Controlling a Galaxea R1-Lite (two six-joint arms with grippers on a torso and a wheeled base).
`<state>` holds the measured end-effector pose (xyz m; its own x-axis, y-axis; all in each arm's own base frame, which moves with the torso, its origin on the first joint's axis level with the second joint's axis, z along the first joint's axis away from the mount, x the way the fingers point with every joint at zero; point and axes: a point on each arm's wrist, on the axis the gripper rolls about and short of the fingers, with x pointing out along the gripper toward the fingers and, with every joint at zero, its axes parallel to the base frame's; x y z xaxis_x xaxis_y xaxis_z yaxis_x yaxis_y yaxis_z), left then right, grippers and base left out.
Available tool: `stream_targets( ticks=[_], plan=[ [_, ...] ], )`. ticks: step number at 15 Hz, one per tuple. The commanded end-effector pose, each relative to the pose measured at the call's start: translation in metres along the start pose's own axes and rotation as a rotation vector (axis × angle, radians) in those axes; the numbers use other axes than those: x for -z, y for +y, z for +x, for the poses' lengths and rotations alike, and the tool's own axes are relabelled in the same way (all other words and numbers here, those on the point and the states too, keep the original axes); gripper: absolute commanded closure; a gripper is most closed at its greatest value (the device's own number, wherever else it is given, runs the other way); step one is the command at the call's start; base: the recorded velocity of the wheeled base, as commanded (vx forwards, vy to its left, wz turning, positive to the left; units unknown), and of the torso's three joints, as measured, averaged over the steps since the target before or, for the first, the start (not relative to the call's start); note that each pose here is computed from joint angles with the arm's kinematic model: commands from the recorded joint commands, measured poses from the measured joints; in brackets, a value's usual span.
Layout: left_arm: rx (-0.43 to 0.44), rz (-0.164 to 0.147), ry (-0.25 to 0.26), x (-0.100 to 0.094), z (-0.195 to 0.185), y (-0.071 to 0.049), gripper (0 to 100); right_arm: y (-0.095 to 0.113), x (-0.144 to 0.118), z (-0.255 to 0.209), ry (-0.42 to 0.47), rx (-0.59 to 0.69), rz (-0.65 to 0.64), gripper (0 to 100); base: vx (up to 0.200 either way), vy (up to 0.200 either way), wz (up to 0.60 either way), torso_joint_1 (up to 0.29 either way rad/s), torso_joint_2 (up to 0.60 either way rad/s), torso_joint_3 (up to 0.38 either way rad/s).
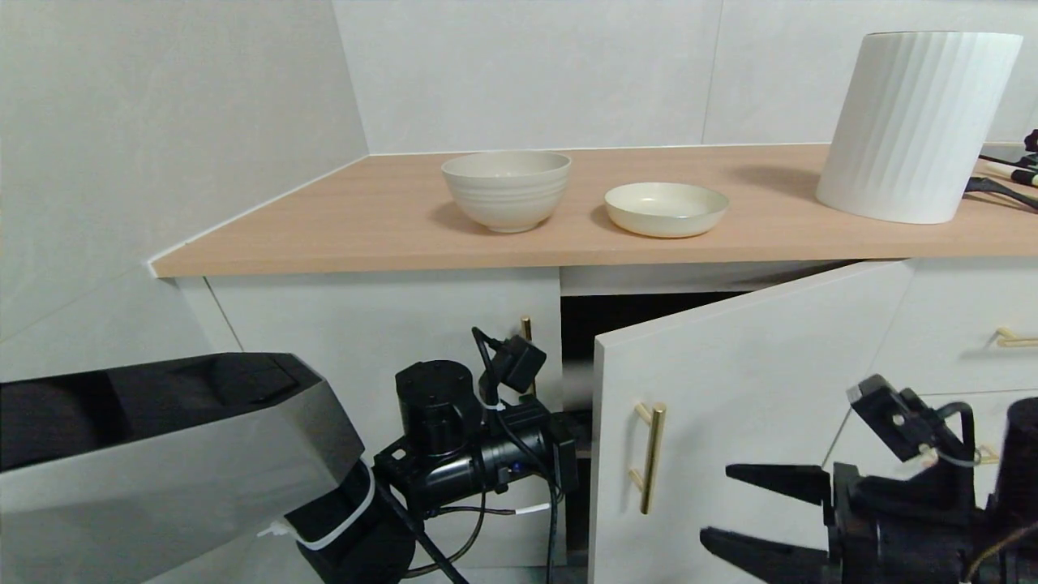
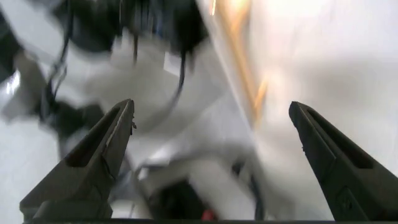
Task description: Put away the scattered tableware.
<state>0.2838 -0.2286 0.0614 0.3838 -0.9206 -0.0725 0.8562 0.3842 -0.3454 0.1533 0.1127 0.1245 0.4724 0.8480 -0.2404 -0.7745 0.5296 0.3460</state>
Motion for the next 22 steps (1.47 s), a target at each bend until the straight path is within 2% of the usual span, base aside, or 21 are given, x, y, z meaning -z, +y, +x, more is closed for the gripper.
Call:
stream_targets(
  ticks=[1,5,10,12,15,17,19,22],
  plan=[
    [-0.001,0.000,-0.004,-0.002,-0.001,-0.001,100,0.011,0.023,-0.018,0.059,-0.027,0.012,0,0.000,0.000,0.00,0.000,0.00,0.000],
    [0.001,-0.002,0.005,0.002,0.000,-0.001,100,0.016,0.028,-0.015,0.089,-0.057,0.010,0,0.000,0.000,0.00,0.000,0.00,0.000],
    [0.005,0.003,-0.003,-0.001,0.003,-0.001,100,0.016,0.029,-0.014,0.098,-0.062,0.011,0,-0.200,0.000,0.00,0.005,0.00,0.000],
    [0.014,0.012,-0.021,-0.004,0.014,0.005,100,0.017,0.030,-0.013,0.106,-0.066,0.011,0,-0.100,0.000,0.00,0.001,0.00,0.001],
    [0.001,-0.007,0.008,-0.006,0.035,0.018,100,0.017,0.033,-0.012,0.120,-0.068,0.010,0,0.000,0.000,0.00,0.000,0.00,0.000],
    [0.005,0.000,-0.003,-0.014,0.044,0.021,100,0.016,0.033,-0.012,0.122,-0.067,0.013,0,0.000,0.000,0.00,0.000,0.00,0.000],
    [0.011,0.001,-0.003,-0.019,0.049,0.018,100,0.016,0.033,-0.012,0.122,-0.067,0.011,0,0.000,0.000,0.00,0.000,0.00,0.000],
    [0.044,0.007,0.007,-0.024,0.055,0.003,100,0.017,0.033,-0.012,0.121,-0.066,0.011,0,0.000,0.000,0.00,0.000,0.00,0.000]
  ],
)
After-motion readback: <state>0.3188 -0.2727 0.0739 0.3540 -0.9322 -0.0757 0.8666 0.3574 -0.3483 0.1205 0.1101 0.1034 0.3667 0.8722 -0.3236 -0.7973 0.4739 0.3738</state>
